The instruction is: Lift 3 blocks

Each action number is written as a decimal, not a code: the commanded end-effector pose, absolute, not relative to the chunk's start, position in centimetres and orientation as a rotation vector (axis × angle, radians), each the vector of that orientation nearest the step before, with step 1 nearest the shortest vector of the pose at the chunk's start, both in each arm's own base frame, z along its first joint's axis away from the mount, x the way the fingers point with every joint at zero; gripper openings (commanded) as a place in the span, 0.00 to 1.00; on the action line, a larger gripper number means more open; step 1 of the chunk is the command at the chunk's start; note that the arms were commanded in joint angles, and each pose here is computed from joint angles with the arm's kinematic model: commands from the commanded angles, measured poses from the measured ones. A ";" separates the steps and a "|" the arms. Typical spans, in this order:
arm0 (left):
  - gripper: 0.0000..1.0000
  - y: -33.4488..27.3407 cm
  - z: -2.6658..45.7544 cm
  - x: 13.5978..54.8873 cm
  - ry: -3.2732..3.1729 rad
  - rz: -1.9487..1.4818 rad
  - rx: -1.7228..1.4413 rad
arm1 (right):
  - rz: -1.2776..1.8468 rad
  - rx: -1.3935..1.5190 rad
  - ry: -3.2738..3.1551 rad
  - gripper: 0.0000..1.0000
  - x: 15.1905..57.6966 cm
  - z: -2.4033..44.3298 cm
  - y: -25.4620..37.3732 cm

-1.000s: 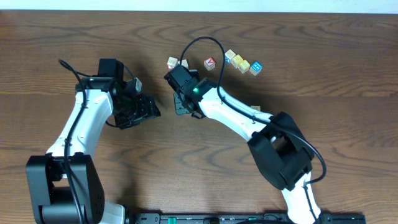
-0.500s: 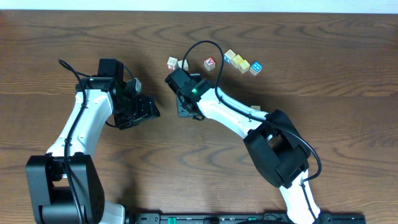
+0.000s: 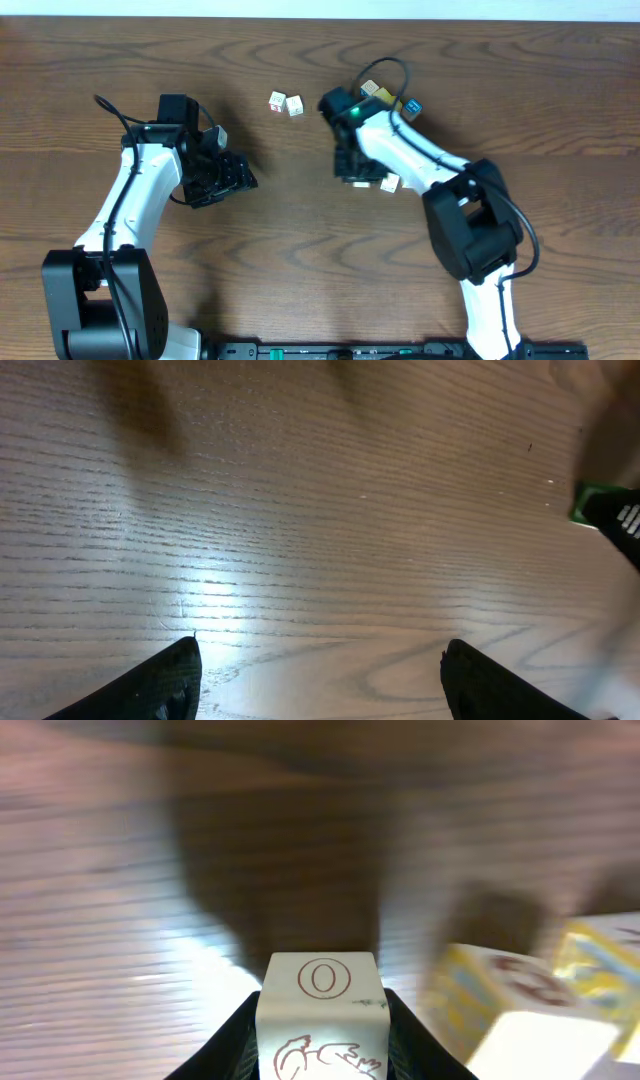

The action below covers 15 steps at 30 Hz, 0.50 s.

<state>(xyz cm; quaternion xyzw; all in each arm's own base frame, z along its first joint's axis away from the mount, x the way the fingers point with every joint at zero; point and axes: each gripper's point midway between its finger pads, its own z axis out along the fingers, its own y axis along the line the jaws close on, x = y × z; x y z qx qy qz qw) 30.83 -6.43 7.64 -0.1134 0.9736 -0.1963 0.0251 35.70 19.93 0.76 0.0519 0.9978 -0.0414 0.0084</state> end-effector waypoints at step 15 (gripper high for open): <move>0.77 -6.4 7.6 31.1 3.009 -0.593 -0.337 | -0.070 0.133 3.192 0.47 35.4 0.6 18.7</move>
